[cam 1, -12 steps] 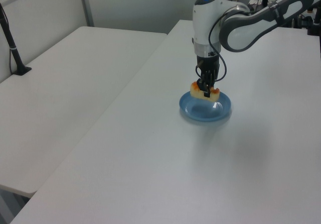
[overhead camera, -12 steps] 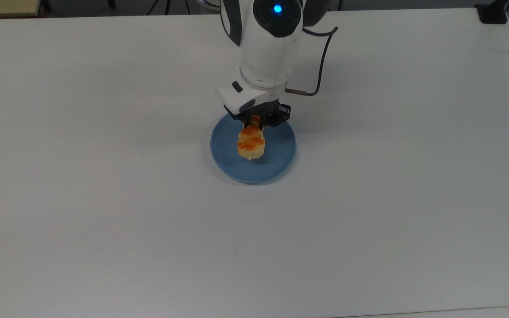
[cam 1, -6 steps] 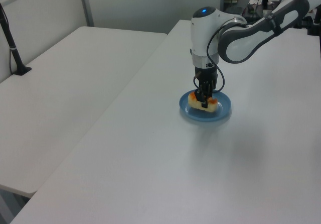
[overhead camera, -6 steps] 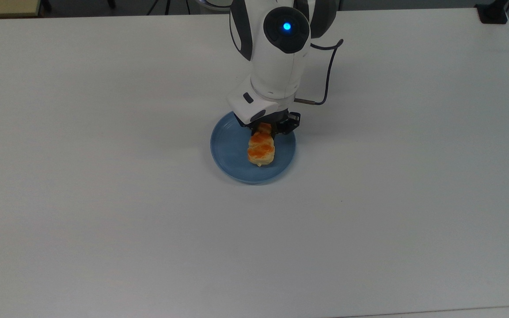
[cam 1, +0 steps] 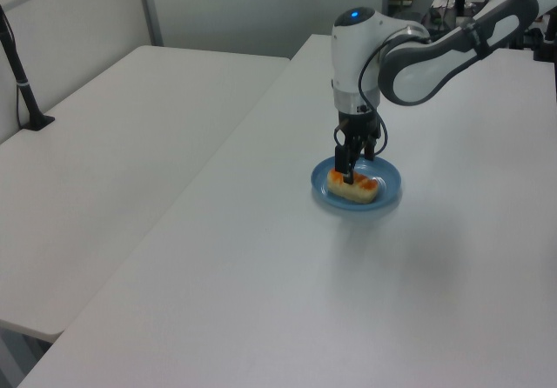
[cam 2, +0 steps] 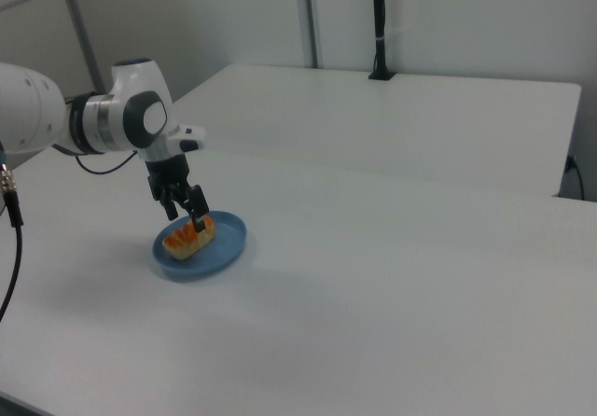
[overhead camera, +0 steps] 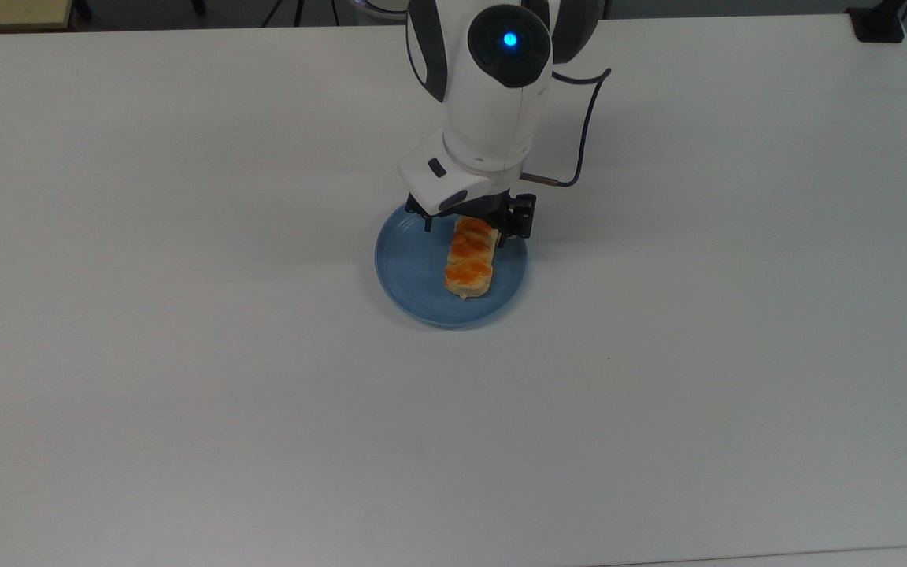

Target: Put the bread on a plate

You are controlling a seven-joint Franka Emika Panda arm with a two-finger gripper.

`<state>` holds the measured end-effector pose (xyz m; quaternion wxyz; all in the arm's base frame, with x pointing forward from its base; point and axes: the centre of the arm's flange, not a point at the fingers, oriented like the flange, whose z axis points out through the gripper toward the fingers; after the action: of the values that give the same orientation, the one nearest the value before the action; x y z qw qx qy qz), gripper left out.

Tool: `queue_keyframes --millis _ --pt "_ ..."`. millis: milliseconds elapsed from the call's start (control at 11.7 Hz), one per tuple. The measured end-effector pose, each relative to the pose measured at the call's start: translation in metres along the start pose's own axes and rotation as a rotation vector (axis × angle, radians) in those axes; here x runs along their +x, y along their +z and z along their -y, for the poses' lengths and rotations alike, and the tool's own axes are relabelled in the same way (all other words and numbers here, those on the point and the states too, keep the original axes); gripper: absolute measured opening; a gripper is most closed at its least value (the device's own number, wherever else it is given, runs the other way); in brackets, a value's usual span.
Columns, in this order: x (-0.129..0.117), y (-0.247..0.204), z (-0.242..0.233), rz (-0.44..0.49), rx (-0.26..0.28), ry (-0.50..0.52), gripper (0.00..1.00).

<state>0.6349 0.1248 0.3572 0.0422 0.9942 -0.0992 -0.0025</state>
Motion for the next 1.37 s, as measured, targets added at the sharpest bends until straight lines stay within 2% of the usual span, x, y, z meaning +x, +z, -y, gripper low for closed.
queue_keyframes --millis 256,427,598,769,1025,1196,1367 --pt "-0.004 -0.082 -0.045 -0.020 -0.048 0.065 1.00" --pt "-0.013 -0.155 -0.081 -0.031 -0.066 0.055 1.00" --pt "-0.018 -0.217 -0.126 -0.020 -0.027 -0.017 1.00" --pt "-0.027 -0.259 -0.168 -0.025 -0.002 -0.093 1.00" --pt "-0.030 -0.271 -0.199 -0.038 0.004 -0.239 1.00" --pt "-0.024 -0.265 -0.202 -0.053 0.004 -0.243 1.00" --pt "-0.016 -0.259 -0.202 -0.104 0.007 -0.189 1.00"
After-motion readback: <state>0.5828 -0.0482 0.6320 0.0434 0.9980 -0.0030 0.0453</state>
